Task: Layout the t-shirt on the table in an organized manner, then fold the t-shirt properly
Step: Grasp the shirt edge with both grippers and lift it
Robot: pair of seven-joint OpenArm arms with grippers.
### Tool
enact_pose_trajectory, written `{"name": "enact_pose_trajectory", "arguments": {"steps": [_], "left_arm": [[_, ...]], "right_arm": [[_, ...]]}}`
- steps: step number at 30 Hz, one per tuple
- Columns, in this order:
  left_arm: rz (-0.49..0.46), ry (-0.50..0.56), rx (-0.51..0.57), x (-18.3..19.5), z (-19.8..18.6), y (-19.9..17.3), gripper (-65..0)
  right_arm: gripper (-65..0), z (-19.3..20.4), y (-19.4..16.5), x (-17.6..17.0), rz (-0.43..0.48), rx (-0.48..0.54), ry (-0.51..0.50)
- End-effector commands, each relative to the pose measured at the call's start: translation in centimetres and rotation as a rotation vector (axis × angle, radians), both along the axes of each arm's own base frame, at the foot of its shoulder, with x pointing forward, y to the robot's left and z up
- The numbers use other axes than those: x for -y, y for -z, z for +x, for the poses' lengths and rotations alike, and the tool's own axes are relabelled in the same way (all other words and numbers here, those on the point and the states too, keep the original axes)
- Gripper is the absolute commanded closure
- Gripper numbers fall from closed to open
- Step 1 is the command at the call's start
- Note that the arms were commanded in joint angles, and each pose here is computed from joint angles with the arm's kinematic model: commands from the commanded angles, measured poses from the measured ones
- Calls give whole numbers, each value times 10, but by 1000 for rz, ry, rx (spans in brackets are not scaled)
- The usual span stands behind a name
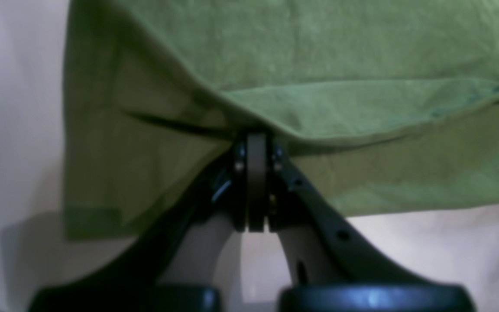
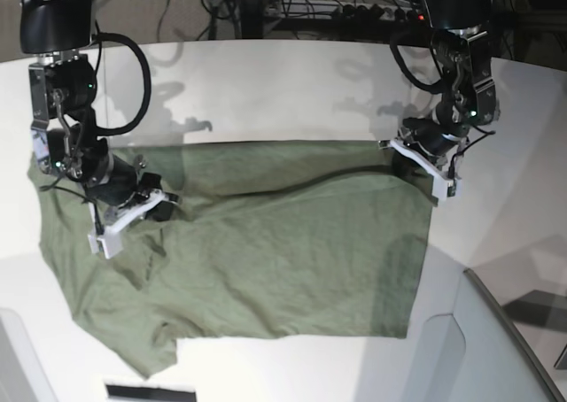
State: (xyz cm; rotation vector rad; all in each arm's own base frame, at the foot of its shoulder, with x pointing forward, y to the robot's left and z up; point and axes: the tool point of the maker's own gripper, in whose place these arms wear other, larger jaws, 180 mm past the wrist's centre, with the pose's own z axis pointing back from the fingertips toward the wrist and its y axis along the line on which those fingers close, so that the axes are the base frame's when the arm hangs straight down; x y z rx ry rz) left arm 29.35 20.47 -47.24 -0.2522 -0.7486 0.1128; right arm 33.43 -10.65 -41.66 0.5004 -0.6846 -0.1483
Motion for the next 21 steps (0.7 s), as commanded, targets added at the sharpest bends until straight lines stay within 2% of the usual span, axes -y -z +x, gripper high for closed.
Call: {"name": "enact_pose_trajectory", "arguments": {"steps": [1, 6, 12, 16, 18, 21], "left_arm": [[-4, -9, 45, -3, 13, -10, 0], [-34, -22, 36, 0, 27, -5, 0], [-37, -35, 93, -5, 55, -24, 0], [-50, -43, 86, -7, 63, -22, 0], [-42, -55, 116, -13, 65, -27, 0], [-2, -82, 158, -31, 53, -41, 0]], "right_arm": [[0, 10, -13, 3, 3, 49, 3], [0, 10, -12, 3, 3, 48, 4], [0, 9, -11, 17, -28, 43, 5], [0, 3, -8, 19, -31, 37, 8], [0, 0, -11, 37, -23, 47, 75], [-9, -10, -24, 84, 38, 83, 294]]}}
